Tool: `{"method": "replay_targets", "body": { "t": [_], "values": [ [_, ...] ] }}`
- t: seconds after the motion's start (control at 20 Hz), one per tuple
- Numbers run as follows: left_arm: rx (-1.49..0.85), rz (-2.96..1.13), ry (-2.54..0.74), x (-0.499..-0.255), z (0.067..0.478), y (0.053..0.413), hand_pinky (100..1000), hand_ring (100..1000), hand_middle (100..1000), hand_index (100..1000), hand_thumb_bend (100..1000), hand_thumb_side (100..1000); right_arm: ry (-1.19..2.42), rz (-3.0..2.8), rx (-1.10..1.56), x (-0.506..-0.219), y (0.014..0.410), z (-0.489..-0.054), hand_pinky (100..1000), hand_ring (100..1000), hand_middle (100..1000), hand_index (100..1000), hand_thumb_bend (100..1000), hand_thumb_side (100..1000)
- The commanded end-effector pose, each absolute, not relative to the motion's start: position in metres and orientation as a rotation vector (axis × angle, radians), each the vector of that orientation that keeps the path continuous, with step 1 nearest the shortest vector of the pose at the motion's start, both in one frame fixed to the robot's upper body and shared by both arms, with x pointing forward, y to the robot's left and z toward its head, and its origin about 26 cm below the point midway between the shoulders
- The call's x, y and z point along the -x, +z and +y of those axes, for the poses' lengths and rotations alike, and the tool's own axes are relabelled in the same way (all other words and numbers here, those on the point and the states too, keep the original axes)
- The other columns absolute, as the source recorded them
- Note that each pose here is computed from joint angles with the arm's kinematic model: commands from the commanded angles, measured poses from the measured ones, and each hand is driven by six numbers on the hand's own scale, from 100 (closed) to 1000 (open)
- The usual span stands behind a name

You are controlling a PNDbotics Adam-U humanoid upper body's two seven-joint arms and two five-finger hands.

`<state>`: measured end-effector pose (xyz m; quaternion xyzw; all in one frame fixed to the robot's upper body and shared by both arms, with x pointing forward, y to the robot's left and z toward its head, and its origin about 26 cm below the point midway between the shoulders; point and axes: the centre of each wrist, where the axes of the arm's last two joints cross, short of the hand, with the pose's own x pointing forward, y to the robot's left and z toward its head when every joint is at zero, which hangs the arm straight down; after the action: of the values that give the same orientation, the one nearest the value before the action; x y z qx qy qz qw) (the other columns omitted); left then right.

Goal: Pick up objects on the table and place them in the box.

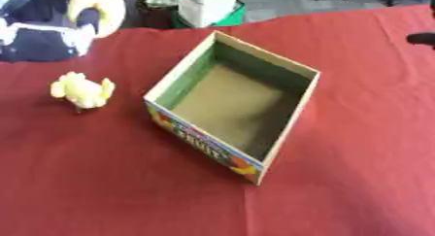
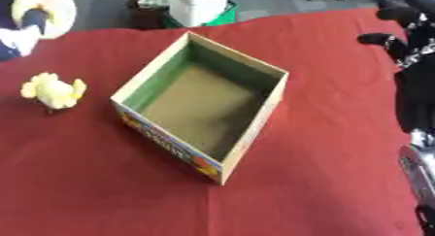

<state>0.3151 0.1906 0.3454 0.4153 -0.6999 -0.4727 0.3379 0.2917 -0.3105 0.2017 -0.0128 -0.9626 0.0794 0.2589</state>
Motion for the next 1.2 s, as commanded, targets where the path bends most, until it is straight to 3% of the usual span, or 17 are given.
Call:
{"method": "replay_targets", "body": {
  "t": [0.05, 0.5, 0.85, 1.2],
  "values": [
    [-1.054, -1.878, -1.236, -0.320, 0.176, 0.354, 430, 437, 404, 407, 100, 275, 0.261, -2.643, 0.019, -0.290, 0.214, -0.310, 671, 900, 682, 868, 100, 1000],
    [-0.973, -1.946, -1.294, -0.357, 0.121, 0.344, 433, 441, 408, 406, 100, 270, 0.274, -2.656, -0.041, -0.294, 0.222, -0.303, 671, 900, 683, 868, 100, 1000],
    [-1.029, -1.893, -1.360, -0.392, 0.084, 0.309, 436, 447, 418, 411, 100, 255, 0.272, -2.655, -0.060, -0.295, 0.224, -0.301, 671, 900, 683, 868, 100, 1000],
    [-1.025, -1.835, -1.403, -0.412, 0.060, 0.270, 437, 450, 423, 413, 100, 254, 0.268, -2.657, -0.077, -0.296, 0.226, -0.298, 671, 900, 683, 869, 100, 1000]
  ]
}}
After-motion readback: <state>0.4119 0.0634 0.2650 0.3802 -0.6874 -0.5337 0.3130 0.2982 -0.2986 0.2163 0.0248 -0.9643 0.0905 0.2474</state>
